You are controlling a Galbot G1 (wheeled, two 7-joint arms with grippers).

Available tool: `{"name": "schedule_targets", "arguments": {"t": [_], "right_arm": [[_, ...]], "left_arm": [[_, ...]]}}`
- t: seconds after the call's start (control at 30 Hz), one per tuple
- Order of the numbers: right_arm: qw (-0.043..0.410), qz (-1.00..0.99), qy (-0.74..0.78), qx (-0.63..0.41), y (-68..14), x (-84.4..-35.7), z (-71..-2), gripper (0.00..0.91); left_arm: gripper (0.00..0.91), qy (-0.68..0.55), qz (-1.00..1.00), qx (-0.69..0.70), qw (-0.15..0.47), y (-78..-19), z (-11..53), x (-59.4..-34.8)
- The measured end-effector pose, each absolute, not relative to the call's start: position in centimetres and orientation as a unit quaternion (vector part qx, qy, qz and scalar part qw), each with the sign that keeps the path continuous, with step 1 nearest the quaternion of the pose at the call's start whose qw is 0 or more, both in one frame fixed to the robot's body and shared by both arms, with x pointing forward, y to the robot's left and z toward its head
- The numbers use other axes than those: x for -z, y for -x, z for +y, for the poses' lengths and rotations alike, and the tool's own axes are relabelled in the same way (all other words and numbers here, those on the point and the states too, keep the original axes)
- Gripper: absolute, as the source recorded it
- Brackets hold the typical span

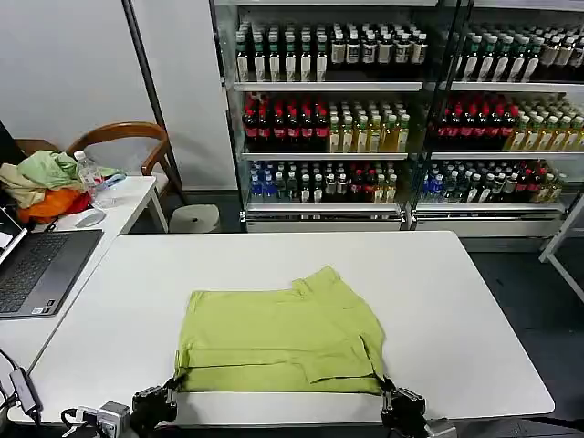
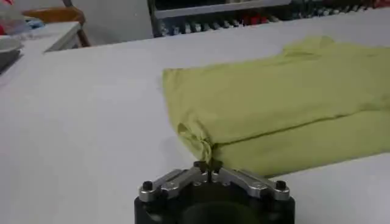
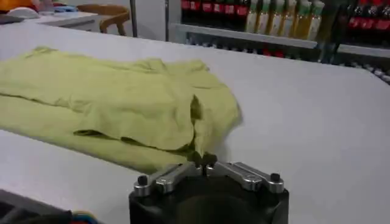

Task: Fold and organize the clothes.

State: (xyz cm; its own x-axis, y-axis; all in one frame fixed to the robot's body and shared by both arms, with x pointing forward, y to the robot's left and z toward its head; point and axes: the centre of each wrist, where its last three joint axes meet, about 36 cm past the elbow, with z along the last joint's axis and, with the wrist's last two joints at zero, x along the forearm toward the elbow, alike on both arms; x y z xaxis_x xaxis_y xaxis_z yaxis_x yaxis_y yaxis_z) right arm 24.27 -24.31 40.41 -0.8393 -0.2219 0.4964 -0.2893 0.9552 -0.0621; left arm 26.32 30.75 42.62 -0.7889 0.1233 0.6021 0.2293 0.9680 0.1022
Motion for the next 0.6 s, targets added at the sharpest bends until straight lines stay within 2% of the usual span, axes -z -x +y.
{"name": "schedule_targets", "arguments": {"t": [0.4,0.6], "right_arm": [[0.232,-0.964,-0.116,-0.061,-26.1,-44.5,-25.4,0.907],[0.209,-0.970,-0.111,-0.059,-30.3,-45.2,-25.5,0.907]], "left_arm": [[0.907,0.113,-0.952,0.093,0.268,-27.7,30.6,-47.1],[0.907,0.115,-0.960,0.082,0.241,-29.8,30.9,-47.1]]}}
